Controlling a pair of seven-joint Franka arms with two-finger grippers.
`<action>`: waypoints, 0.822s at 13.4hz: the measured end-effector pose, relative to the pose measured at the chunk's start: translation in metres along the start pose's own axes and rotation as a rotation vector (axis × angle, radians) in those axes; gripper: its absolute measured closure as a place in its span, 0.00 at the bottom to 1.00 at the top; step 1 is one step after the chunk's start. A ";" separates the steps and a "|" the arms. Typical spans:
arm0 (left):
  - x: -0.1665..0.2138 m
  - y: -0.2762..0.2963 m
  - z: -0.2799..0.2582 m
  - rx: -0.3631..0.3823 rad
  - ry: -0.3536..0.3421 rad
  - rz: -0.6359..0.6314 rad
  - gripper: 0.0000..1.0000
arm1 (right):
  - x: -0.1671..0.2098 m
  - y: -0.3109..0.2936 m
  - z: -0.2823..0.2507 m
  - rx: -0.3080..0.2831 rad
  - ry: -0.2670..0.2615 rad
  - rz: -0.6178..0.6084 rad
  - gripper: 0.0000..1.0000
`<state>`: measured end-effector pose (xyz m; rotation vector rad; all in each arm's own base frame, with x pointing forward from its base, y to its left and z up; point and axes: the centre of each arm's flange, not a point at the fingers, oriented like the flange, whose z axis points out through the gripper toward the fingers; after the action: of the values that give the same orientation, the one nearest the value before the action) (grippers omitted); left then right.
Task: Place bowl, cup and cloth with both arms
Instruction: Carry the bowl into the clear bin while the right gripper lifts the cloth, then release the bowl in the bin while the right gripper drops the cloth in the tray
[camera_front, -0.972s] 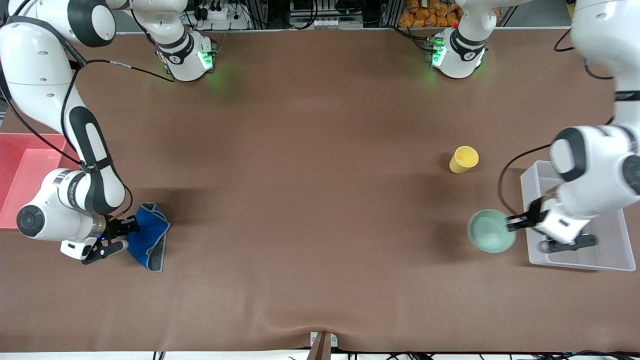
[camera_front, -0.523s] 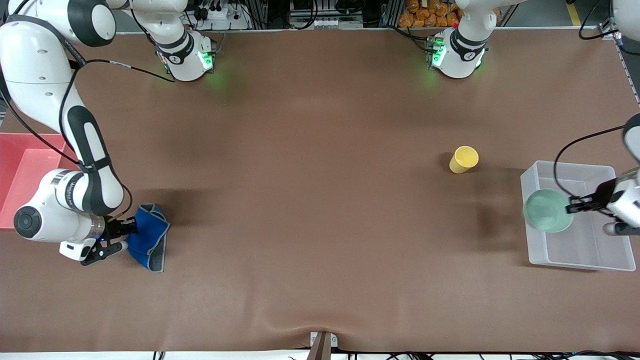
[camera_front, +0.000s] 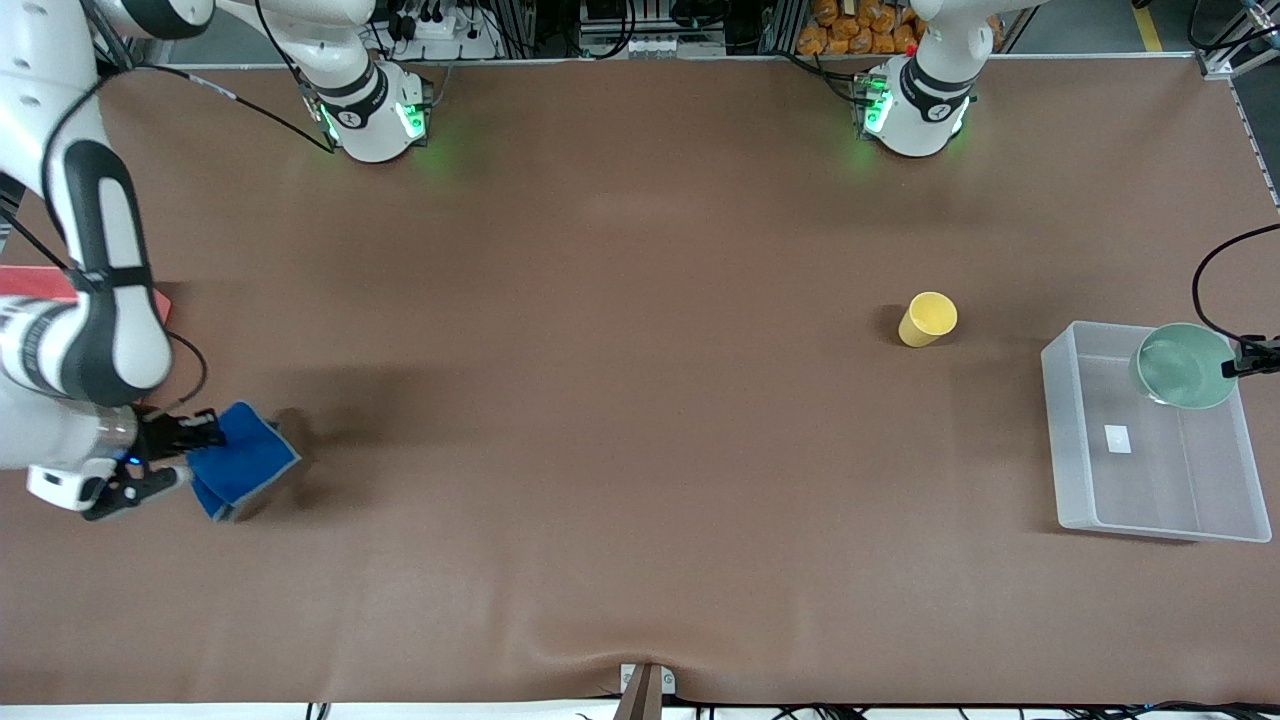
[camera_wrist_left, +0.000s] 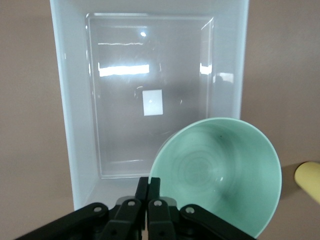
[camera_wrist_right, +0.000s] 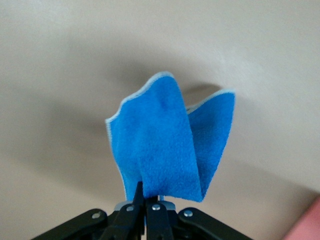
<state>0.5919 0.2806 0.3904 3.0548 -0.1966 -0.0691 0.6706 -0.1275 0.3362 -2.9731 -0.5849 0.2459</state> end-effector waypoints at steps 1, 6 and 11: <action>-0.002 -0.009 0.009 -0.003 0.001 0.005 0.98 | -0.014 0.005 -0.017 -0.003 -0.011 0.015 0.98; 0.002 -0.027 0.061 -0.054 0.047 0.023 0.98 | -0.075 0.016 -0.083 -0.077 -0.161 0.049 0.98; -0.001 -0.041 0.111 -0.056 0.089 0.004 0.98 | -0.117 0.029 -0.124 -0.237 -0.310 0.068 0.98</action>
<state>0.5907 0.3124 0.2767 2.9934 -0.1911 0.0604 0.5962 -0.2079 0.4702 -3.2106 -0.5786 0.7007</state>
